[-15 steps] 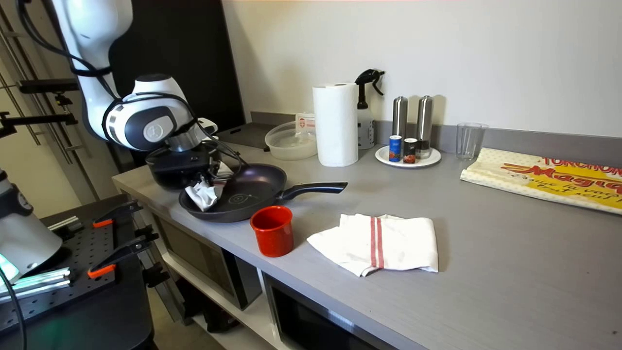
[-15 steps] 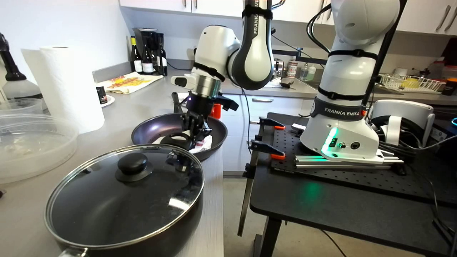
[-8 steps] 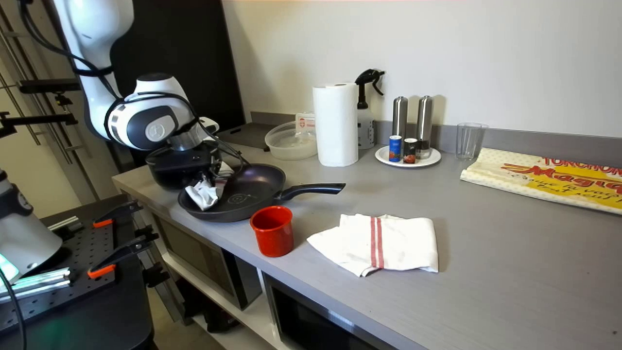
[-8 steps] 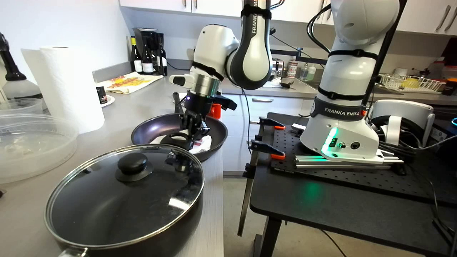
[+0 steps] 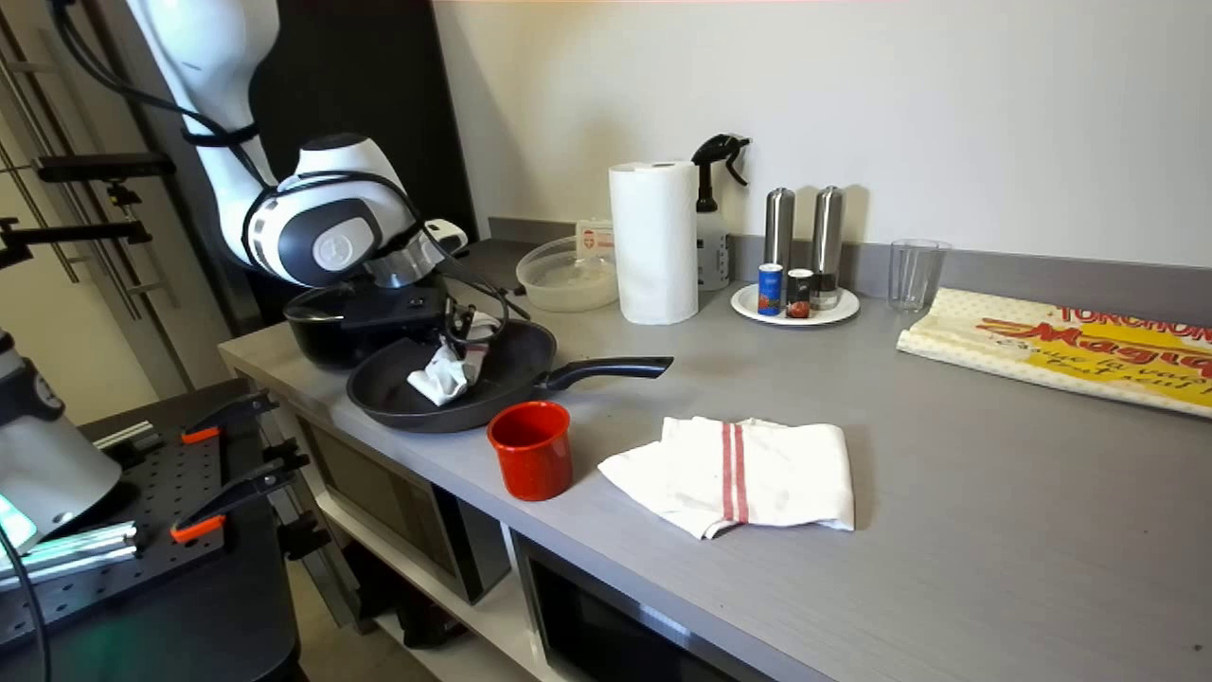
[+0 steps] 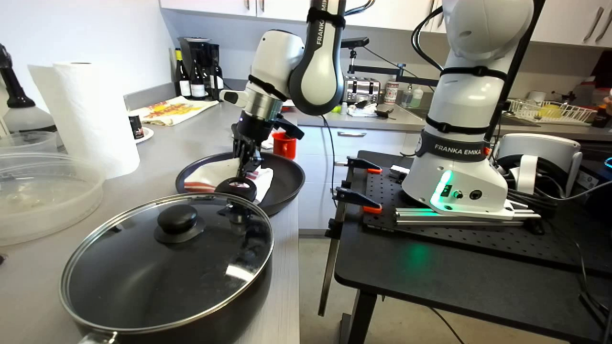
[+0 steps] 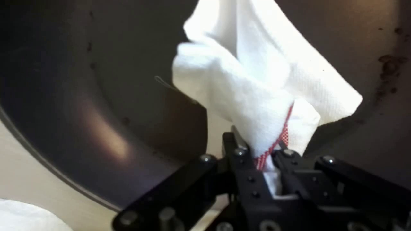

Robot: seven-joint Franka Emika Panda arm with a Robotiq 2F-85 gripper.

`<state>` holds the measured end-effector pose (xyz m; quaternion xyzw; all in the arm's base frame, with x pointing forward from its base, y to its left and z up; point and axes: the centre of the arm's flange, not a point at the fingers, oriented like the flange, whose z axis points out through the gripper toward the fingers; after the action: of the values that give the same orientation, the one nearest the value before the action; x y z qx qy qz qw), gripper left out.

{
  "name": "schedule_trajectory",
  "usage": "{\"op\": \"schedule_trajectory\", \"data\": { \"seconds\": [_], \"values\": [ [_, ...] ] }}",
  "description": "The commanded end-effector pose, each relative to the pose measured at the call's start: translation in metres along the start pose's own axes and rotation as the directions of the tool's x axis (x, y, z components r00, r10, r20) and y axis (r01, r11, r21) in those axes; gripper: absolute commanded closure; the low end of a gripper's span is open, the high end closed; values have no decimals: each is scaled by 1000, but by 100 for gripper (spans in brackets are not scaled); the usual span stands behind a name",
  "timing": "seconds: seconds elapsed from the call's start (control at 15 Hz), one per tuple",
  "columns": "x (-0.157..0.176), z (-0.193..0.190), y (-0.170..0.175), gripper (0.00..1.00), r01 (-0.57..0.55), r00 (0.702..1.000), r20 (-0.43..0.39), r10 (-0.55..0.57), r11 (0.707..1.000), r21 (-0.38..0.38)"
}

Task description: Use the towel on the left to wipe the black pan

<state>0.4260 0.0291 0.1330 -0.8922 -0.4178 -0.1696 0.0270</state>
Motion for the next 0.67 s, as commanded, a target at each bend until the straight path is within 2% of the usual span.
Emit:
{"op": "schedule_trajectory", "data": {
  "seconds": [0.0, 0.6],
  "values": [
    [2, 4, 31, 96, -86, 996, 4, 86, 996, -29],
    [8, -47, 51, 96, -156, 983, -116, 140, 977, -146]
  ]
}}
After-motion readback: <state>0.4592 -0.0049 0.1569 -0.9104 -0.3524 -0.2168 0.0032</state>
